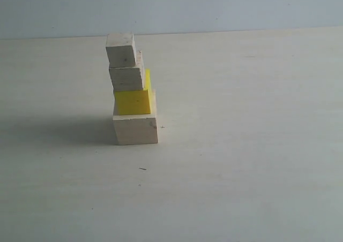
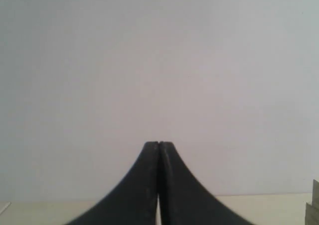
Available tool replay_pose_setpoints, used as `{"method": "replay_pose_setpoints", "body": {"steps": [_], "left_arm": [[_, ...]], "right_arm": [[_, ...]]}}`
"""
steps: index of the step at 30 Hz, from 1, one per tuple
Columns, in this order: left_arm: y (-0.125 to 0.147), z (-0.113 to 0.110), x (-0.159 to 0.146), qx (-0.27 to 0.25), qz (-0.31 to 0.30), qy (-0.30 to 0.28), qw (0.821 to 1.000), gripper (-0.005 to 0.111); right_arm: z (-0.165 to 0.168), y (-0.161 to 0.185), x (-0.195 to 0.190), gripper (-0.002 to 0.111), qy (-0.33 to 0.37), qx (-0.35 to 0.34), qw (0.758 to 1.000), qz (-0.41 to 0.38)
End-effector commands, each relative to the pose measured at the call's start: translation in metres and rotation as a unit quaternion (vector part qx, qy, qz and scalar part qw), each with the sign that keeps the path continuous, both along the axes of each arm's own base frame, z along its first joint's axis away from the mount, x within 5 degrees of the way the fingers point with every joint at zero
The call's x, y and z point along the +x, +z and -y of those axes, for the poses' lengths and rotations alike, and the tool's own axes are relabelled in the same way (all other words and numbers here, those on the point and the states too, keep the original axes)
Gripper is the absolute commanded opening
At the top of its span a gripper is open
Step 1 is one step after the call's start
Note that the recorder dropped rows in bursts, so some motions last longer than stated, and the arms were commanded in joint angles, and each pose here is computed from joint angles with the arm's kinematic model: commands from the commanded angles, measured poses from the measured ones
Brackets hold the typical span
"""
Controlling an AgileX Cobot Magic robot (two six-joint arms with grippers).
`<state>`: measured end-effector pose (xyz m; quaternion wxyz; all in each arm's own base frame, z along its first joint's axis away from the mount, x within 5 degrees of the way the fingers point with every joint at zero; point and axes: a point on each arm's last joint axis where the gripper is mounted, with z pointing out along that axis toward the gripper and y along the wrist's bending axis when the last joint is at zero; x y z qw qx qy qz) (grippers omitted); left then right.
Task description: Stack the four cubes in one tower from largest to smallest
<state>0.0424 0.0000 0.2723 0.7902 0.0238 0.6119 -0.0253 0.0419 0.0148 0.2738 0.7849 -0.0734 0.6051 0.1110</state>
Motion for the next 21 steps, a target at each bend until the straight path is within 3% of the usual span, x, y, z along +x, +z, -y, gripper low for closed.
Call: {"method": "replay_pose_setpoints", "body": {"steps": [1,21], "left_arm": [[-0.0023,0.0009,0.0002,-0.052,-0.005,-0.018,0.998,0.0],[-0.0022,0.0015,0.0001,-0.047,-0.004,-0.02,0.999,0.0]], "right_arm": [[0.0021,-0.0016,0.0014,0.0,-0.002,0.046,0.999,-0.017],[0.0018,-0.0016,0.0014,0.0,0.001,0.046,0.999,-0.017]]}}
